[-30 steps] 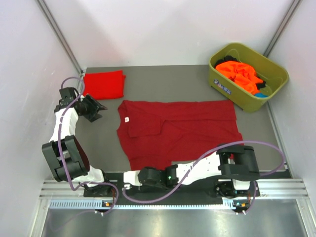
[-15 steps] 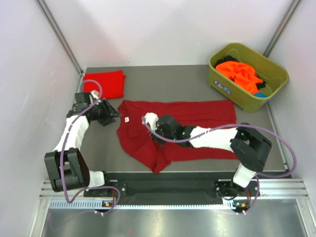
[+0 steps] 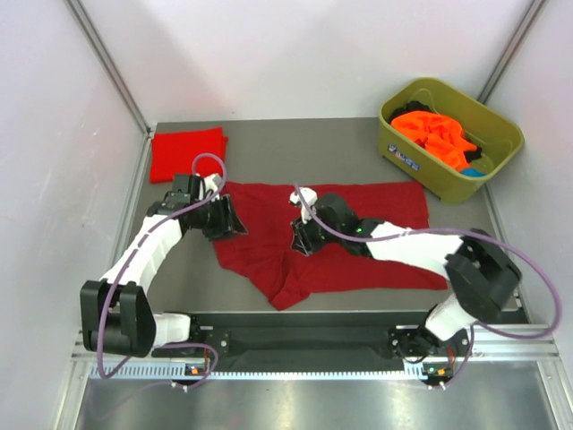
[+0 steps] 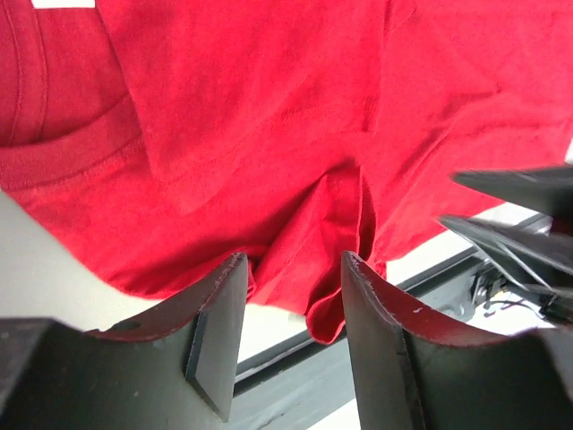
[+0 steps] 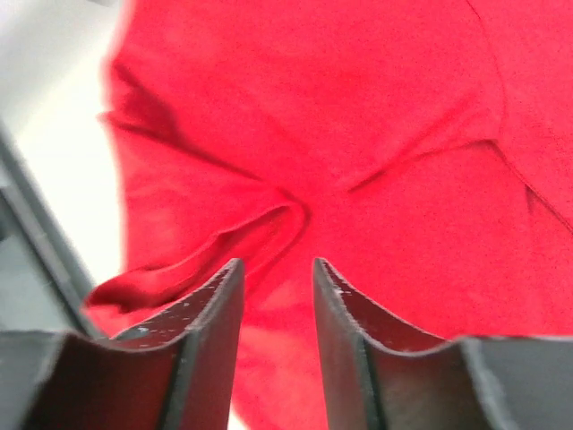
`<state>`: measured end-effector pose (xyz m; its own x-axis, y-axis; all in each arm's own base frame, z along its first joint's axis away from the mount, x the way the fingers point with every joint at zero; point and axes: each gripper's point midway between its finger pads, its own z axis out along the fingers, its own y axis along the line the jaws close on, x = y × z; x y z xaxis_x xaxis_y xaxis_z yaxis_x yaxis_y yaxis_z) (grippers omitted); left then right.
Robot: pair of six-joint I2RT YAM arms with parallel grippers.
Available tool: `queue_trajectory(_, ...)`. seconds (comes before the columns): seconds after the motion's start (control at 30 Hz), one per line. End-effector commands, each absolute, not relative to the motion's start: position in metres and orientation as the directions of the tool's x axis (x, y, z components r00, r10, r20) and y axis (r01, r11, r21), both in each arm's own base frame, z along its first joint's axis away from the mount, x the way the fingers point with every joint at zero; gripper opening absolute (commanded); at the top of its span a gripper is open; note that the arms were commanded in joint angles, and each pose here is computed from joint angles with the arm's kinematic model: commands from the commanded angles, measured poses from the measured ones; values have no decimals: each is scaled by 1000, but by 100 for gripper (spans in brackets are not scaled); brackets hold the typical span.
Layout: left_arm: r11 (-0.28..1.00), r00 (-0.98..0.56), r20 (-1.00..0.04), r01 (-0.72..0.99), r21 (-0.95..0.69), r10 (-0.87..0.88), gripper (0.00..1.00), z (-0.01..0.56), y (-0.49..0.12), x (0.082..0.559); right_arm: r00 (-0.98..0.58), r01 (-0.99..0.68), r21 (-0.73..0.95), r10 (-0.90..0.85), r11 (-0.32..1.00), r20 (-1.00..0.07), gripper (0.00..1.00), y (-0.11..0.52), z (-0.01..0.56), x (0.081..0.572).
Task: Fold and stack the t-shirts
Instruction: Fold the tshirt
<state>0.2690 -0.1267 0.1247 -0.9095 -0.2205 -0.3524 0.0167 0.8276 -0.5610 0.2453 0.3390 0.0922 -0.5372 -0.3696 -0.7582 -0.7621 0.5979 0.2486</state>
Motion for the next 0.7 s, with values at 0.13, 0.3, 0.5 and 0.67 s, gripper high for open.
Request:
queue_trajectory(0.13,781,-941,-269,8,-625,-206,49,108,-142,247,-383,-871,172,-419,459,-823,46,360,117,187)
queue_trajectory(0.3,786,-939,-269,0,-618,-212,48,110,-144,248,-372,-873,109,-503,476,-780,47,378,95,162)
queue_trajectory(0.5,825,-942,-273,-5,-565,-193,47,103,-144,241,-309,-898,49,-546,438,-778,49,383,77,138)
queue_trajectory(0.67,824,-939,-278,-8,-566,-201,46,105,-145,244,-295,-899,4,-598,438,-745,48,378,59,130)
